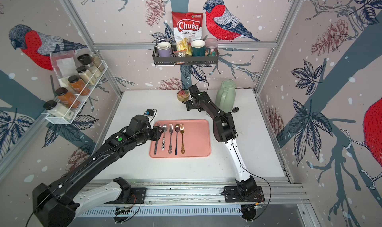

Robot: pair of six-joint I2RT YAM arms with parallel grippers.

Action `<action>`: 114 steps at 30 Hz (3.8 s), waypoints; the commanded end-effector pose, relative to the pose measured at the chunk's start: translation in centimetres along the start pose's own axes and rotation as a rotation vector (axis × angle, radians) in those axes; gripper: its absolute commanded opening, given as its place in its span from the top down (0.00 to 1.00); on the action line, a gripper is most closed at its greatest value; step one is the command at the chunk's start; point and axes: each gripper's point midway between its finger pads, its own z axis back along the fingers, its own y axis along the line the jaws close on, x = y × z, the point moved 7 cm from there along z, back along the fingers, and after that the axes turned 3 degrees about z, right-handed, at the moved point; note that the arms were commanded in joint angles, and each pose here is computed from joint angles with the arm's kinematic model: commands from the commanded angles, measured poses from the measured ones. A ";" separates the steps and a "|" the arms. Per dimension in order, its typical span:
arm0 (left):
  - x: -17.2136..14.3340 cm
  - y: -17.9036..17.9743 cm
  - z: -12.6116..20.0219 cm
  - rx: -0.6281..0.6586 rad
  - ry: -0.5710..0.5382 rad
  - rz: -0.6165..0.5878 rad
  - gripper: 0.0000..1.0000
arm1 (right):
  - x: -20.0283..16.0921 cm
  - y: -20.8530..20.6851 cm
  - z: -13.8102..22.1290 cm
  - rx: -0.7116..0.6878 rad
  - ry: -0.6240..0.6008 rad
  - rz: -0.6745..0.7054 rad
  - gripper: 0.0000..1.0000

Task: Set the spoon and fork side by side
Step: Pick up the spoon from the center of the board.

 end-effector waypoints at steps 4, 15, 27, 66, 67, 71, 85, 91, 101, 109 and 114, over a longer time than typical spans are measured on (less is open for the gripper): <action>0.2 0.0 0.1 -0.007 -0.023 0.005 0.63 | 0.4 -1.0 -1.7 0.065 -0.029 -0.002 0.17; 0.3 0.2 0.1 0.015 -0.029 -0.002 0.63 | -0.8 1.3 -2.7 0.187 0.011 0.094 0.28; 0.3 0.2 0.5 0.013 -0.042 0.000 0.63 | -2.3 3.1 -2.6 0.226 0.075 0.177 0.66; 4.0 0.6 2.8 -0.251 0.121 0.296 0.53 | -5.3 10.2 16.8 0.292 -0.112 0.703 1.00; 4.4 0.8 3.0 -0.285 0.132 0.324 0.53 | -6.6 11.2 17.5 0.303 -0.124 0.751 1.00; 5.0 0.8 3.8 -0.390 0.250 0.371 0.53 | -11.9 14.4 20.4 0.274 -0.224 0.974 1.00; -1.7 -2.6 0.2 -0.675 0.590 0.397 0.55 | -22.1 17.3 26.5 0.078 -0.581 1.430 1.00; -2.4 -4.0 -0.9 -0.726 0.632 0.348 0.52 | -24.4 17.3 27.2 0.153 -0.625 1.537 1.00; -4.5 -4.5 -2.2 -0.677 0.692 0.237 0.52 | -25.0 17.0 28.6 0.169 -0.658 1.548 1.00; -5.4 -6.8 -1.6 -0.857 0.675 0.192 0.63 | -25.1 16.1 28.5 0.190 -0.612 1.522 1.00; -5.4 -7.1 -2.1 -0.876 0.669 0.200 0.78 | -25.1 16.2 28.9 0.213 -0.631 1.519 1.00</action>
